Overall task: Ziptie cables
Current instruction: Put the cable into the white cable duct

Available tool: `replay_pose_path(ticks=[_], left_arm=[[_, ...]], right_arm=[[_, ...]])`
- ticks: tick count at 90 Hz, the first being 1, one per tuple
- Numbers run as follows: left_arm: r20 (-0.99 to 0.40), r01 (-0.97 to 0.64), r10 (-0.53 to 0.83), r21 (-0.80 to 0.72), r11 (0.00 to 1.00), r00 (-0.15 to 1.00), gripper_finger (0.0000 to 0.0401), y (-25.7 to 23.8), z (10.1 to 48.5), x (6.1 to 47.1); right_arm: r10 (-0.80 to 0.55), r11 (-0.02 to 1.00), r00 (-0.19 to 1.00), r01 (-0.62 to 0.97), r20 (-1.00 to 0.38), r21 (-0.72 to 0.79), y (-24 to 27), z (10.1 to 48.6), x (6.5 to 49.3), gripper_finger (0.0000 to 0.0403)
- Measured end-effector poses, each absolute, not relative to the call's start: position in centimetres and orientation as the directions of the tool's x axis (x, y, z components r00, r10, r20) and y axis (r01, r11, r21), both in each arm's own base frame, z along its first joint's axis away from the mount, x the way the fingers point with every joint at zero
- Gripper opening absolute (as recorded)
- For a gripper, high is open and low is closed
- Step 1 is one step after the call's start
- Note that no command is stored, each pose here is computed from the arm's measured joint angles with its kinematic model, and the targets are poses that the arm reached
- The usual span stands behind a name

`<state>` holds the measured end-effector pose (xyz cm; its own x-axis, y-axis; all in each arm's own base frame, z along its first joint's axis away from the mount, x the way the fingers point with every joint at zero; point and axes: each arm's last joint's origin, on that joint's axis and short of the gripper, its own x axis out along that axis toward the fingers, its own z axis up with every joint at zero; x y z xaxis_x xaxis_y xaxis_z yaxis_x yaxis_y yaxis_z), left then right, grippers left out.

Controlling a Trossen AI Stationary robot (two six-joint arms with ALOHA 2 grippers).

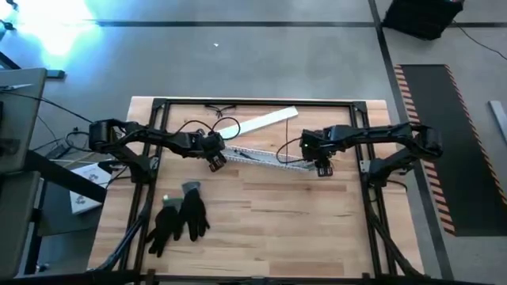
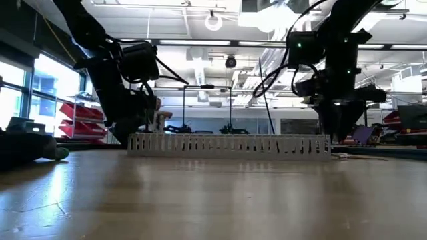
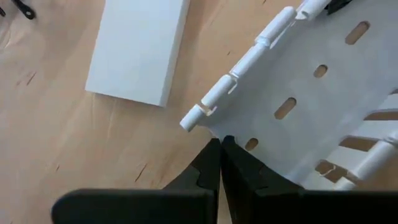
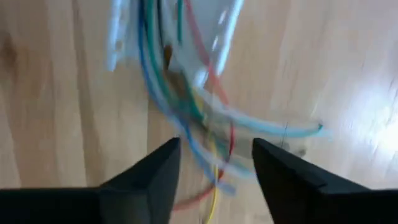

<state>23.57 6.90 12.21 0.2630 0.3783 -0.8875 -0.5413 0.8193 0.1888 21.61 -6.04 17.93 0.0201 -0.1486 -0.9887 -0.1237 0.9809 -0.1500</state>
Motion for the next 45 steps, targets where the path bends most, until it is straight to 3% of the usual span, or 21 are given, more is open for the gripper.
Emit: replay_pose_path(ticks=[11, 21, 36, 45], left_arm=[[-0.888, -0.54, 0.376, 0.187, 0.82, 0.264, 0.0, 6.9, 12.2, 23.6], [-0.888, -0.54, 0.375, 0.186, 0.821, 0.265, 0.0, 6.9, 12.2, 23.6], [-0.889, -0.539, 0.373, 0.184, 0.822, 0.266, 0.0, 6.9, 12.2, 23.6], [-0.889, -0.537, 0.373, 0.184, 0.823, 0.266, 0.0, 6.9, 12.2, 23.6]], right_arm=[[-0.185, 0.973, 0.004, -0.141, -0.983, -0.184, -5.7, 19.3, 22.1, 0.0214], [-0.186, 0.958, 0.101, -0.203, -0.977, -0.203, -5.7, 19.8, 23.2, 0.0214], [-0.144, 0.943, 0.133, -0.283, -0.98, -0.177, -6.9, 17.3, 23.5, 0.0206], [-0.08, 0.951, 0.078, -0.293, -0.994, -0.099, -7.5, 15.5, 23.3, 0.0201]])
